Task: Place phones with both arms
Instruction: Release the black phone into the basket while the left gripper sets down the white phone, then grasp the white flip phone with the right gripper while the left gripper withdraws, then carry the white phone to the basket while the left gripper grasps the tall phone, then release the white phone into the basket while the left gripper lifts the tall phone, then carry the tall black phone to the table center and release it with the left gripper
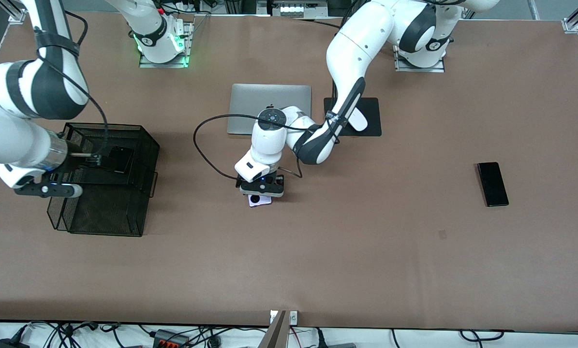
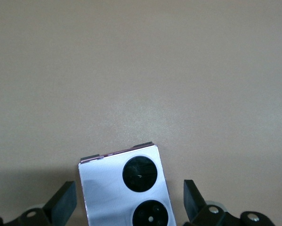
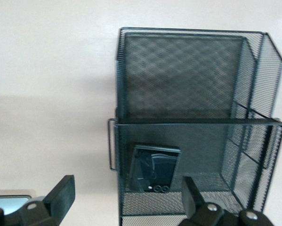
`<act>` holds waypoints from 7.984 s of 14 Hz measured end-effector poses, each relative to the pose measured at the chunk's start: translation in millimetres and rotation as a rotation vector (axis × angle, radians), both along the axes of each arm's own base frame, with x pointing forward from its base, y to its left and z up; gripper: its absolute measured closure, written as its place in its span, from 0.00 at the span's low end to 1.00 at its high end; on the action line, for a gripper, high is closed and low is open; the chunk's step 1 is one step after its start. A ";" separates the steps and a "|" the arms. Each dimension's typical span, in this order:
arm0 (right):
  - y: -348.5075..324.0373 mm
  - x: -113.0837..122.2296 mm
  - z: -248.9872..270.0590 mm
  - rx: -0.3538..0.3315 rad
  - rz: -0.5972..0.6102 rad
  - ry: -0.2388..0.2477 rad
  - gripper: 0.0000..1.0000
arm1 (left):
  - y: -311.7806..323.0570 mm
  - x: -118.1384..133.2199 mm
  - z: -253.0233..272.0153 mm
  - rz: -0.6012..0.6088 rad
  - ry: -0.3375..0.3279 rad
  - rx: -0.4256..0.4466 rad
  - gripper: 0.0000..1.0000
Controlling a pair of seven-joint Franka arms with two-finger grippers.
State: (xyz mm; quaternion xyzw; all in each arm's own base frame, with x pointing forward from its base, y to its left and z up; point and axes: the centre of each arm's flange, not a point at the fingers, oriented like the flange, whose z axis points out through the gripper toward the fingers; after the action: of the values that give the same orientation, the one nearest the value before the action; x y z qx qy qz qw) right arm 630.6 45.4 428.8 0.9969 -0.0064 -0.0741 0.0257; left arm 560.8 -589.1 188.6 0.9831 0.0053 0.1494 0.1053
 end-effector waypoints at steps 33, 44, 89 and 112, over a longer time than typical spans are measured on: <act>351.4 -6.7 -212.8 0.180 0.406 -0.145 0.00 | 665.9 117.6 126.5 -0.125 0.369 0.185 0.00; 366.5 -24.1 -252.2 0.109 0.322 -0.119 0.00 | 773.9 90.0 31.1 -0.168 0.302 0.183 0.00; -100.9 73.3 -133.4 0.062 0.077 0.049 0.16 | 727.0 42.0 19.6 0.024 0.486 0.032 0.22; -97.5 78.0 -16.7 0.042 0.090 -0.136 0.00 | 143.0 65.1 118.8 0.510 0.455 -0.253 0.22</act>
State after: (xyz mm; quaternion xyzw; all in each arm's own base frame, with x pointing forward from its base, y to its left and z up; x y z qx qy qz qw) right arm 708.6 -52.2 412.1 0.9992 0.0381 -0.0052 0.0074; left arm 626.0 -446.1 307.4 0.9374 0.2922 -0.0536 0.1817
